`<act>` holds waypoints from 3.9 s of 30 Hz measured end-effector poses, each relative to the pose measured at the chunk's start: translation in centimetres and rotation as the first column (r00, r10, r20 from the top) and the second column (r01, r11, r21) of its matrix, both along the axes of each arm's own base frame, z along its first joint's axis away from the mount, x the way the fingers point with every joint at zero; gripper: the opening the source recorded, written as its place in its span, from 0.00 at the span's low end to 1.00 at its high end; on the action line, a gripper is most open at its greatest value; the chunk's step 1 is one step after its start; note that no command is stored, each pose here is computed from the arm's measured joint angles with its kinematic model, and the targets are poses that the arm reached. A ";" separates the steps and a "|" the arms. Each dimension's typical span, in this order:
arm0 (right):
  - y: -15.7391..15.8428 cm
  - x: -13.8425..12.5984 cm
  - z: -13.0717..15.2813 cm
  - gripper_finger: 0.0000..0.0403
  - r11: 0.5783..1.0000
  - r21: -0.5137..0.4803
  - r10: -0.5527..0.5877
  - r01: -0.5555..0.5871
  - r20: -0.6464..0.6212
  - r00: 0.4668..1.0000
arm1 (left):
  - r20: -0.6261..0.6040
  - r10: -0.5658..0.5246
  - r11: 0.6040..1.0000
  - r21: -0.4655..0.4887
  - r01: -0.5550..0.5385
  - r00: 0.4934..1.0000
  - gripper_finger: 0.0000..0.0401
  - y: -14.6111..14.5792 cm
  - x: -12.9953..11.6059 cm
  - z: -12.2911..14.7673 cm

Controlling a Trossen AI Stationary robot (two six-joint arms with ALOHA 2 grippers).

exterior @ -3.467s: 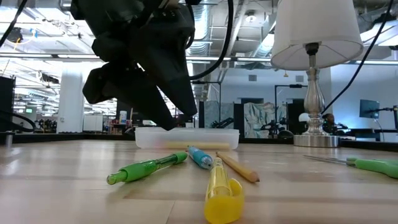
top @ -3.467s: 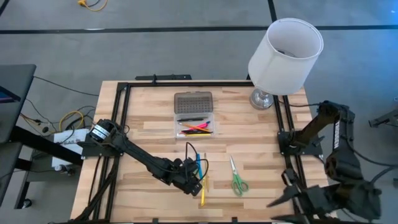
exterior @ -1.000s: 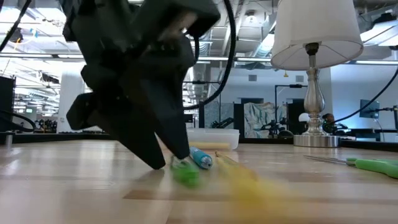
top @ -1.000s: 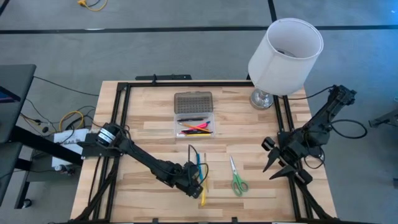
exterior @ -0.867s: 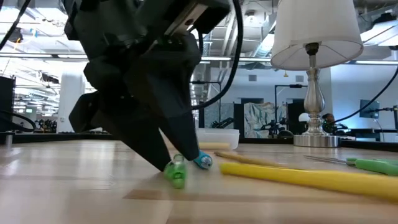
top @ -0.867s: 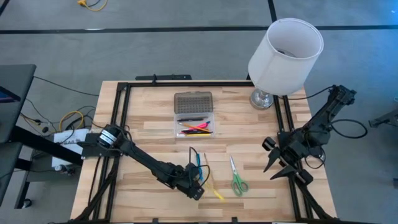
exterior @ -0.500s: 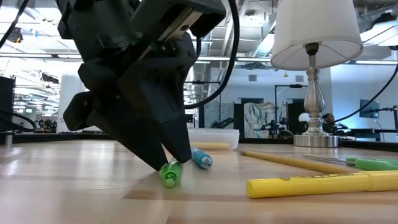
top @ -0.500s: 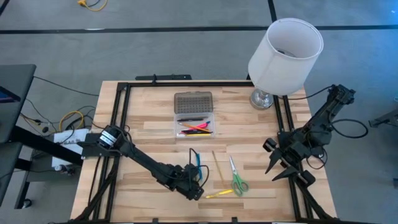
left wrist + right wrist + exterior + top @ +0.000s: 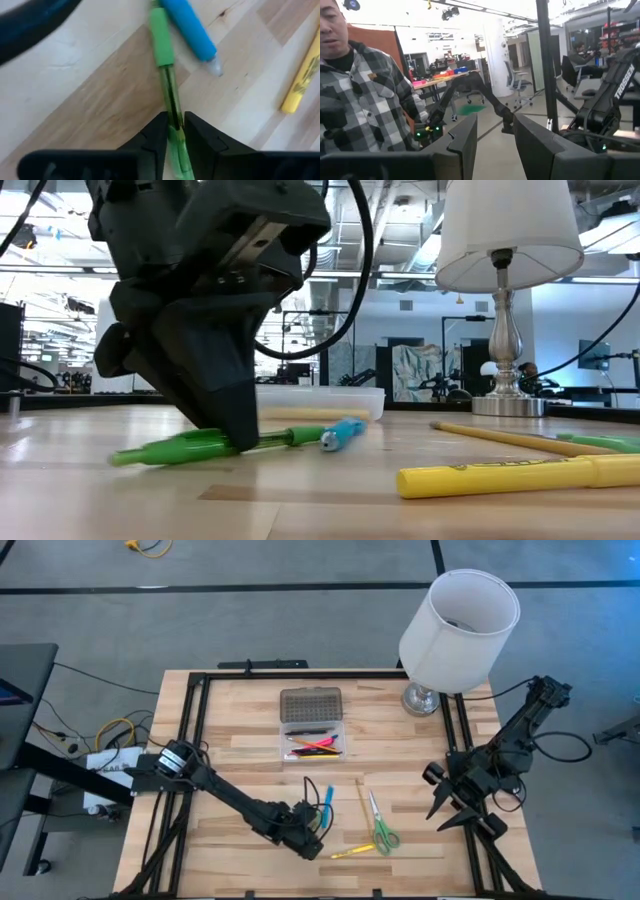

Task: Pick & place school supplies into a supply box
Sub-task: Put the green transparent pen into the supply box

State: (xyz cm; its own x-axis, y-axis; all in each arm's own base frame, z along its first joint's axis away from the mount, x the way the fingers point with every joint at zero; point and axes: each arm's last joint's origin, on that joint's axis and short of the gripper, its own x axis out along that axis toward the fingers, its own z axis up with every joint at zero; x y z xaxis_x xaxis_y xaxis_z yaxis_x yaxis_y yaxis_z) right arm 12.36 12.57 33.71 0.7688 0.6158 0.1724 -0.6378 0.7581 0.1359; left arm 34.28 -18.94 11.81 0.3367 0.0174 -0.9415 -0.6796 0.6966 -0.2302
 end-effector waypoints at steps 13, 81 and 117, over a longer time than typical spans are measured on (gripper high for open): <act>1.1 1.1 -1.2 0.30 1.000 0.017 0.012 -0.010 -0.117 0.993 | -0.097 -0.096 0.992 0.069 0.102 0.991 0.09 0.3 -0.9 0.1; 3.2 9.6 -6.6 0.30 0.955 0.161 -0.193 0.248 -0.295 0.936 | -0.236 -0.223 0.972 0.018 0.234 0.946 0.24 3.3 0.6 1.1; 3.2 9.6 -6.9 0.30 0.954 0.156 -0.193 0.255 -0.330 0.924 | -0.268 -0.233 0.960 0.091 0.265 0.935 0.04 3.9 1.6 2.8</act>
